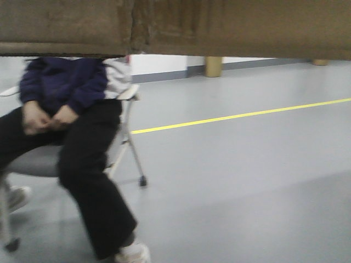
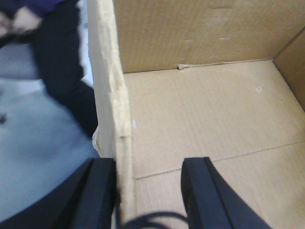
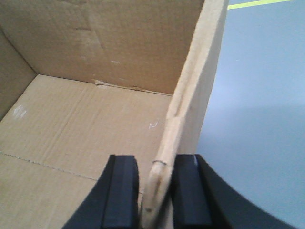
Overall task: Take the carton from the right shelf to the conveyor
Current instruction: 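Drive toward the red conveyor carrying the carton in both grippers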
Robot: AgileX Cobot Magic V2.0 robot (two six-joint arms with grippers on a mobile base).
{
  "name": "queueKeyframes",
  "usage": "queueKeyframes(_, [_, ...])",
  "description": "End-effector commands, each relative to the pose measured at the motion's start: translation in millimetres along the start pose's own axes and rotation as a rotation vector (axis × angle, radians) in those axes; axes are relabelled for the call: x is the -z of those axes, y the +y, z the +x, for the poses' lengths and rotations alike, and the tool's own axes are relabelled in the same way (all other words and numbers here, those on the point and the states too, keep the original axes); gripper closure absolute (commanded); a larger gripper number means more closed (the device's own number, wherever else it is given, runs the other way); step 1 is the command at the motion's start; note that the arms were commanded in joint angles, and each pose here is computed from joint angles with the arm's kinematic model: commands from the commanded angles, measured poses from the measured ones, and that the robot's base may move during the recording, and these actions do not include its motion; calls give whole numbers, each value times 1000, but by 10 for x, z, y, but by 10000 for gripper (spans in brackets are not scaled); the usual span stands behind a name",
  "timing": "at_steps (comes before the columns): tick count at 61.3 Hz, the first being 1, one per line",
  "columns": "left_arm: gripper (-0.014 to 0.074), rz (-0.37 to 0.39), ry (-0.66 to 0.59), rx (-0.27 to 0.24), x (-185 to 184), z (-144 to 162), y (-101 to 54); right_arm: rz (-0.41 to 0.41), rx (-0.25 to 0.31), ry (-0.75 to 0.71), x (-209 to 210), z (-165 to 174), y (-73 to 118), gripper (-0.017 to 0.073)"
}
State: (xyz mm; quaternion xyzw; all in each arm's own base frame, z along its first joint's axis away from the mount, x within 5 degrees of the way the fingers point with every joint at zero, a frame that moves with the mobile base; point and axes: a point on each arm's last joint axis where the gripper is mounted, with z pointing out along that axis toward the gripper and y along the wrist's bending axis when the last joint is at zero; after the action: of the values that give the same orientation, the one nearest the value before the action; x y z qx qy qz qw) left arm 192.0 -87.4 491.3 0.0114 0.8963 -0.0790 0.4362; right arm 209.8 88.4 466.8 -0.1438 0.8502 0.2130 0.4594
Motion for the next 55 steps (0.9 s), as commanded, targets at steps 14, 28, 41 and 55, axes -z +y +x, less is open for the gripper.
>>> queueKeyframes(14, [602,16,-32,-34,101,-14,12,46,47,-60,34,-51,-46,628])
queueKeyframes(28, [602,16,-32,-34,101,-14,12,46,47,-60,34,-51,-46,628])
queueKeyframes(41, [602,13,-33,-35,101,-15,14,46,47,-60,34,-51,-46,628])
queueKeyframes(55, [602,8,-36,-37,101,-17,19,46,47,-60,34,-51,-46,628])
